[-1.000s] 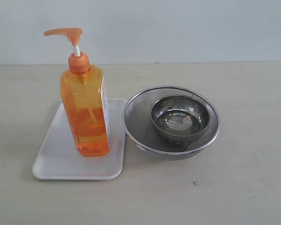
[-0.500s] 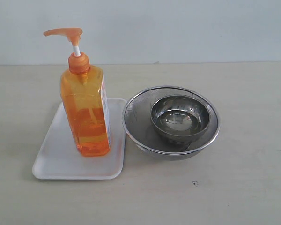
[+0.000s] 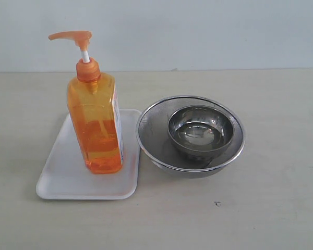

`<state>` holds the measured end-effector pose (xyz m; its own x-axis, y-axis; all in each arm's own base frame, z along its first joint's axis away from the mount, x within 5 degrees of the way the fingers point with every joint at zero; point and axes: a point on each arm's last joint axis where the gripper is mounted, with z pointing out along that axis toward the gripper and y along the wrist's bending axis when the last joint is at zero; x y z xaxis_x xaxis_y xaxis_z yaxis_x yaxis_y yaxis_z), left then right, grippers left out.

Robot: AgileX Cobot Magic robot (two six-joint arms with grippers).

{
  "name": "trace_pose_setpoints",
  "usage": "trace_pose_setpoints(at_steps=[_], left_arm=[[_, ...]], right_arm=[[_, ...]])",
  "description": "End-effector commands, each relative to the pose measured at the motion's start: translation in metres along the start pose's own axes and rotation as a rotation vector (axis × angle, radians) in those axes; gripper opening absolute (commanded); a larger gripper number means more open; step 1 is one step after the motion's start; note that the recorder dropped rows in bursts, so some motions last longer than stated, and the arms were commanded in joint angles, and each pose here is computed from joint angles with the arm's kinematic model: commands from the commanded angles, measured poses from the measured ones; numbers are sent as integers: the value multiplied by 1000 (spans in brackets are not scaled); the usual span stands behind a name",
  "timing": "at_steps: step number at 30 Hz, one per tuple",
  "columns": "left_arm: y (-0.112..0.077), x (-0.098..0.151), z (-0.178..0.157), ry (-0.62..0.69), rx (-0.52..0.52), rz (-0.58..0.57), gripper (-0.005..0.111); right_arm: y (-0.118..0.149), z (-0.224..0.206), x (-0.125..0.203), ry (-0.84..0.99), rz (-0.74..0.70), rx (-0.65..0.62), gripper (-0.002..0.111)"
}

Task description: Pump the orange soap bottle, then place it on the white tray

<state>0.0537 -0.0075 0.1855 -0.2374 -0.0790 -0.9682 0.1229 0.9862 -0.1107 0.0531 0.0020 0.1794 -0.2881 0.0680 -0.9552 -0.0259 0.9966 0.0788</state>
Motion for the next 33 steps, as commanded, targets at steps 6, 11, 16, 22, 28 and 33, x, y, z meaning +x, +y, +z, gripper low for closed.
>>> trace_pose_setpoints(at_steps=[6, 11, 16, 22, 28, 33], left_arm=[[3, 0, 0, -6, -59, -21, 5], [3, 0, 0, -6, -59, -21, 5], [3, 0, 0, -6, -59, -21, 5], [3, 0, 0, -6, -59, -21, 5], [3, 0, 0, -6, -59, -21, 5], [3, 0, 0, -6, -59, -21, 5]], right_arm=[[0, 0, -1, -11, -6, 0, 0], [0, 0, -1, -11, -6, 0, 0], [0, 0, -1, -16, -6, 0, 0], [0, 0, -1, -11, -6, 0, 0], [0, 0, -1, -11, -6, 0, 0], [0, 0, -1, -11, -6, 0, 0]])
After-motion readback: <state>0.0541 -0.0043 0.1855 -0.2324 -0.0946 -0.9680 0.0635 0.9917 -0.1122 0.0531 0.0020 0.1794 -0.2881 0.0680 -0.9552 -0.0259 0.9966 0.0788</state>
